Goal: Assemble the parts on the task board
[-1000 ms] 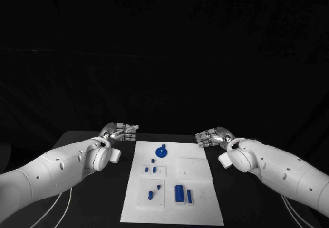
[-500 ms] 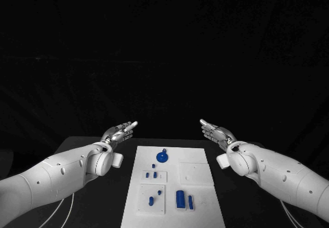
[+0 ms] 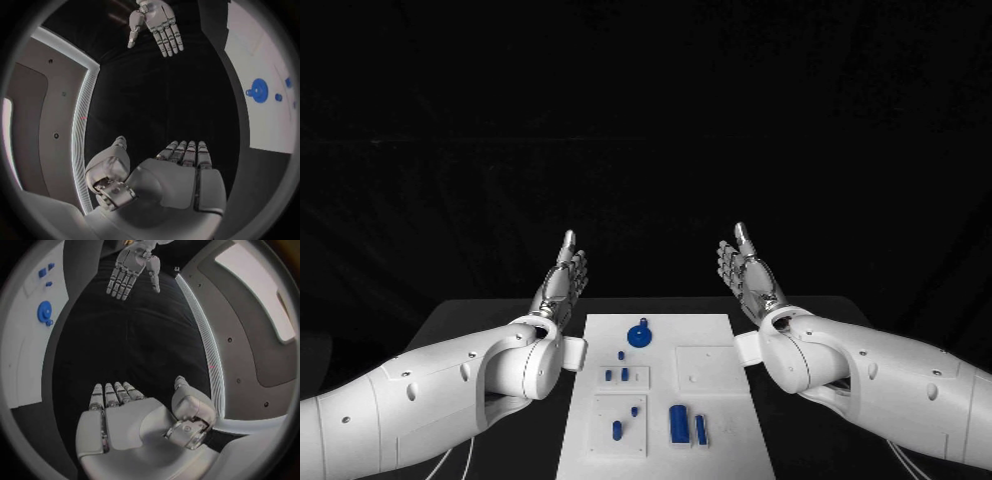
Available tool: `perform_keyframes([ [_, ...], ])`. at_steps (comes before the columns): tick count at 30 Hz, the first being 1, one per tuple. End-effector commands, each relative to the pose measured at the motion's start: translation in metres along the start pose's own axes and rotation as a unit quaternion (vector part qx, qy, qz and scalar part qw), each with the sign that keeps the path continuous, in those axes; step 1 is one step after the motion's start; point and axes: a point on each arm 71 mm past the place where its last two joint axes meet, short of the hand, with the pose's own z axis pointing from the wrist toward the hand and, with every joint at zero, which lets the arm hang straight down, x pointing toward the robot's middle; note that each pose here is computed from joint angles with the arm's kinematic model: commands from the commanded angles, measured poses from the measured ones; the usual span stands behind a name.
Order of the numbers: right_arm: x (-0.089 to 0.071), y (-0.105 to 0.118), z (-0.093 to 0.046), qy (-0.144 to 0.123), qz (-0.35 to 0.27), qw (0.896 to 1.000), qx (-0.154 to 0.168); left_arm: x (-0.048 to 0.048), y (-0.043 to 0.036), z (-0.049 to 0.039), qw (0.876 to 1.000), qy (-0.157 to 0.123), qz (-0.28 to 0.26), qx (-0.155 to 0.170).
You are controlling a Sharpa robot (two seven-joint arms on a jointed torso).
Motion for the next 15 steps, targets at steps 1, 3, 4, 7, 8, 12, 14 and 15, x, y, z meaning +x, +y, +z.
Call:
perform_keyframes([
  [1, -0.005, 0.008, -0.009, -0.091, 0.028, 0.995, -0.022, -0.0002, -0.0093, -0.0097, 0.997, -0.065, 0.003, 0.033],
  [3, 0.0, 0.011, -0.015, -0.098, 0.032, 0.994, -0.021, 0.0041, -0.013, -0.0154, 0.997, -0.069, 0.0, 0.037],
  [4, 0.001, 0.011, -0.017, -0.1, 0.032, 0.994, -0.021, 0.0054, -0.0142, -0.0172, 0.997, -0.07, -0.002, 0.038],
  [7, 0.004, 0.013, -0.021, -0.103, 0.034, 0.994, -0.02, 0.0079, -0.0165, -0.0207, 0.997, -0.072, -0.004, 0.041],
  [8, 0.004, 0.013, -0.022, -0.104, 0.034, 0.994, -0.02, 0.0083, -0.0168, -0.0212, 0.997, -0.072, -0.004, 0.041],
  [12, 0.004, 0.013, -0.022, -0.104, 0.034, 0.994, -0.02, 0.0085, -0.0169, -0.0215, 0.997, -0.073, -0.004, 0.041],
  [14, 0.004, 0.013, -0.022, -0.104, 0.034, 0.994, -0.02, 0.0085, -0.0169, -0.0215, 0.997, -0.073, -0.004, 0.041],
  [15, 0.004, 0.013, -0.022, -0.104, 0.034, 0.994, -0.02, 0.0085, -0.0169, -0.0215, 0.997, -0.073, -0.004, 0.041],
])
